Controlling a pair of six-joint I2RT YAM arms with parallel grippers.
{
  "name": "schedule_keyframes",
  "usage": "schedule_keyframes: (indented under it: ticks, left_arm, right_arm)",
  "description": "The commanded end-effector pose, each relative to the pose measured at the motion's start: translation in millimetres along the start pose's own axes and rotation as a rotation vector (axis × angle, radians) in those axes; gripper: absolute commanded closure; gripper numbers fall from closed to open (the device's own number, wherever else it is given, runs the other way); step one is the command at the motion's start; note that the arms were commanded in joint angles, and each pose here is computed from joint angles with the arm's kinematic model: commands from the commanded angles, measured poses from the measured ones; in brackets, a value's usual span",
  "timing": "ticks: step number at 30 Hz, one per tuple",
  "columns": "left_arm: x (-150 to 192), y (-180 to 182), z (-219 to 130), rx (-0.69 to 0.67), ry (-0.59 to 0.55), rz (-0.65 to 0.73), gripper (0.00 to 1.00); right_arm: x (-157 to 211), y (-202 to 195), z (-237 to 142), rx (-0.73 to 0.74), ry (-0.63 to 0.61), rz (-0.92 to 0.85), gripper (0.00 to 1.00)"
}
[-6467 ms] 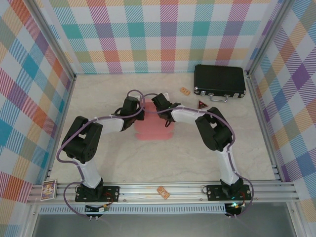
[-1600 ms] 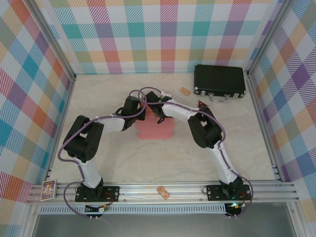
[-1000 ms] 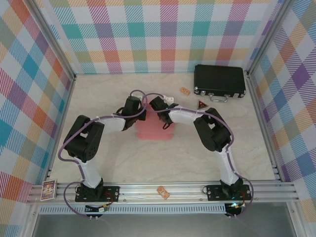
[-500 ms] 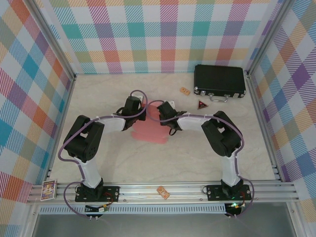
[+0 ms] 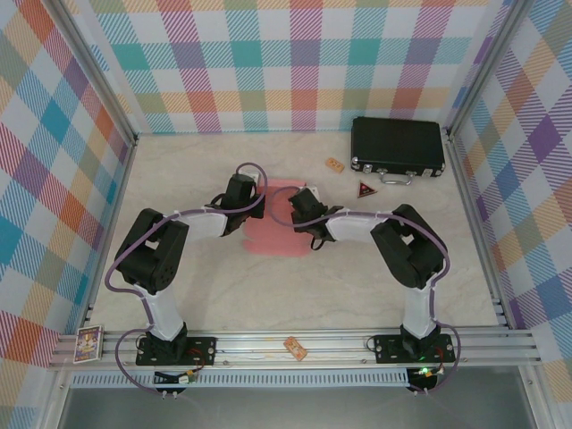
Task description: Fold the paper box
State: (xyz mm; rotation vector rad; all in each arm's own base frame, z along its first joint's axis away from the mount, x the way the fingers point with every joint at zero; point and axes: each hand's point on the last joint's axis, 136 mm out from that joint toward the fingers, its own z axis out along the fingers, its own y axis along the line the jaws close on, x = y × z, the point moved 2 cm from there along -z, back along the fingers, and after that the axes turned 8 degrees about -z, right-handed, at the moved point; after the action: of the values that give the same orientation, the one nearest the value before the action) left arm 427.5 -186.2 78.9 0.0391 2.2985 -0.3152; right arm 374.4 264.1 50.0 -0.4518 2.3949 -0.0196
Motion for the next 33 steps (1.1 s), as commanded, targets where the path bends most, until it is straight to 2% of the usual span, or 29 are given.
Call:
schedule_keyframes:
  ticks: [1,10,20,28,33]
  left_arm:
    - [37,8,-4,-0.044,0.149,-0.006,1.00]
    - [44,14,-14,-0.081,0.184,-0.035,1.00]
    - [53,19,-22,-0.137,0.291,-0.060,1.00]
    - [60,20,-26,-0.177,0.384,-0.093,1.00]
    - [59,17,-26,-0.161,0.388,-0.094,1.00]
  right_arm:
    - [-16,-1,-8,-0.029,-0.060,0.003,0.39]
    - [-20,8,-22,-0.259,-0.146,-0.064,0.36]
    - [-21,-11,-48,-0.426,-0.172,-0.043,0.33]
    - [-27,-29,-50,-0.519,-0.186,0.023,0.35]
    - [-36,-31,-43,-0.670,-0.196,0.077,0.40]
